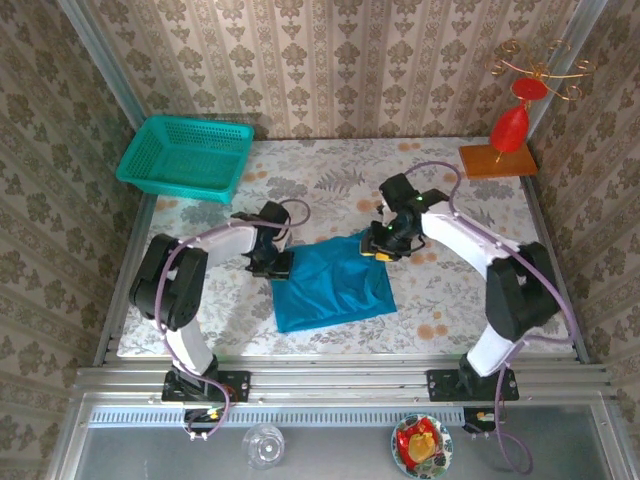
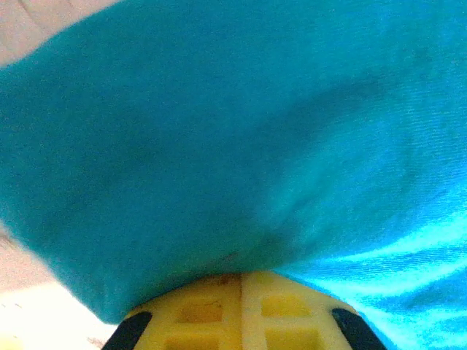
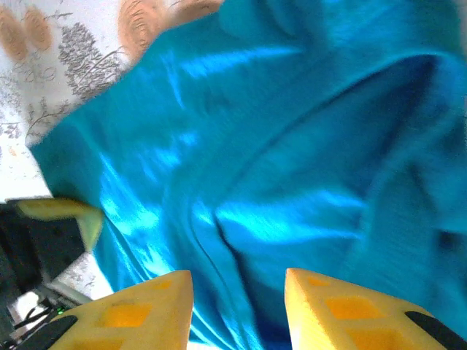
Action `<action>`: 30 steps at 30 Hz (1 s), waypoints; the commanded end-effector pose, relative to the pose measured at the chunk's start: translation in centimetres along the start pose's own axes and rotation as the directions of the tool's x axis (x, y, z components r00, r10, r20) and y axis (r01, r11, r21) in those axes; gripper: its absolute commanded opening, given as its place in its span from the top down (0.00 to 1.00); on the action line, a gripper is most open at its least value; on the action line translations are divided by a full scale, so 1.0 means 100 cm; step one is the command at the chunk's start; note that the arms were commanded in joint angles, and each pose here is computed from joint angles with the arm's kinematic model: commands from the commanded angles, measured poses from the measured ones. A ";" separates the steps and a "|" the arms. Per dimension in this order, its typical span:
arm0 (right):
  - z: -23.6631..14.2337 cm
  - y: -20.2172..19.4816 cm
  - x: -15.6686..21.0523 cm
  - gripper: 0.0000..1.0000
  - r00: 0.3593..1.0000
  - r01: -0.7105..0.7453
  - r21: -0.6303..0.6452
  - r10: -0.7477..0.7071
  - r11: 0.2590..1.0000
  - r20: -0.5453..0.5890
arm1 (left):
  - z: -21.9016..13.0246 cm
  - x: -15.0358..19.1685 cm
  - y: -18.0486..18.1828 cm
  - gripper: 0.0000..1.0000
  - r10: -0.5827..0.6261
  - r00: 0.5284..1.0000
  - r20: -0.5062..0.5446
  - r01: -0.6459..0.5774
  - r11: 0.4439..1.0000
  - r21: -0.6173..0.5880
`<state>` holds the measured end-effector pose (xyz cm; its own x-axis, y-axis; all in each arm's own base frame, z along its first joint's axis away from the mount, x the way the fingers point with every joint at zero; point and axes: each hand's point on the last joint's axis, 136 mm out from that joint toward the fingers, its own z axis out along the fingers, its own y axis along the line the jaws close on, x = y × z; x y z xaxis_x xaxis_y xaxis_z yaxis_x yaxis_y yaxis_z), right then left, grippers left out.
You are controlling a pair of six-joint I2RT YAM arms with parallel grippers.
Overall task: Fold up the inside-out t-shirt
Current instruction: Rotate the T-shirt at the center of the table, then smooth out the T-shirt at the center of the table.
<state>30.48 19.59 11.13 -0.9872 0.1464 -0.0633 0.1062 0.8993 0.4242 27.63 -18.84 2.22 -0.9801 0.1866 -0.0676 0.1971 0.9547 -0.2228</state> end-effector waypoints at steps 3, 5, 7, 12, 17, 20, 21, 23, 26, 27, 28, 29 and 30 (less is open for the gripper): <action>-0.008 -0.031 0.048 0.64 0.998 0.022 0.172 -0.011 0.985 -0.063 | -0.028 -0.021 0.014 0.93 0.076 0.996 0.056 -0.072 0.995 -0.064; -0.004 -0.031 0.059 0.64 0.997 0.045 0.209 -0.029 0.977 -0.078 | -0.043 -0.020 0.006 0.92 0.074 0.994 0.085 -0.072 0.997 -0.030; 0.001 -0.028 0.068 0.65 0.995 0.065 0.239 -0.044 0.969 -0.094 | -0.050 -0.012 -0.005 0.91 0.052 0.994 0.095 -0.056 0.998 0.041; 0.020 -0.014 0.083 0.65 0.984 0.133 0.284 -0.093 0.950 -0.149 | -0.045 0.027 -0.023 0.91 -0.009 0.999 0.047 0.001 0.985 0.170; 0.039 -0.007 0.084 0.66 0.978 0.160 0.297 -0.110 0.941 -0.179 | -0.023 0.059 -0.018 0.91 -0.031 0.999 -0.022 0.034 0.985 0.168; 0.049 -0.004 0.085 0.72 0.974 0.162 0.281 -0.108 0.946 -0.199 | -0.012 0.067 -0.013 0.91 -0.041 0.998 -0.047 0.048 0.986 0.162; 0.048 -0.004 0.085 0.80 0.974 0.163 0.285 -0.108 0.945 -0.200 | -0.009 0.068 -0.011 0.92 -0.045 0.998 -0.054 0.053 0.986 0.156; 0.037 -0.008 0.084 0.96 0.979 0.161 0.318 -0.110 0.934 -0.174 | -0.003 0.071 -0.005 0.92 -0.058 0.996 -0.071 0.068 0.988 0.140; 0.016 -0.018 0.086 1.00 0.987 0.127 0.342 -0.085 0.931 -0.135 | 0.002 0.073 0.006 0.93 -0.088 0.993 -0.077 0.096 0.989 0.113; 0.011 -0.024 0.089 1.00 0.989 0.113 0.342 -0.071 0.933 -0.133 | 0.003 0.074 0.010 0.93 -0.096 0.992 -0.079 0.104 0.990 0.099; 0.009 -0.029 0.093 1.00 0.989 0.099 0.344 -0.055 0.934 -0.136 | 0.004 0.075 0.014 0.93 -0.104 0.991 -0.079 0.111 0.990 0.092; 0.006 -0.035 0.097 1.00 0.990 0.083 0.344 -0.038 0.935 -0.137 | 0.006 0.077 0.015 0.94 -0.108 0.991 -0.082 0.115 0.989 0.091; 0.006 -0.041 0.101 1.00 0.990 0.068 0.342 -0.022 0.937 -0.137 | 0.006 0.076 0.019 0.94 -0.129 0.988 -0.080 0.136 0.986 0.097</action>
<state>21.95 20.39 7.86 -0.9997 0.0072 0.0243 0.0104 0.9906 0.1364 20.85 -17.33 1.85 -0.9907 0.1355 0.0102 0.1229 0.9257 -0.3577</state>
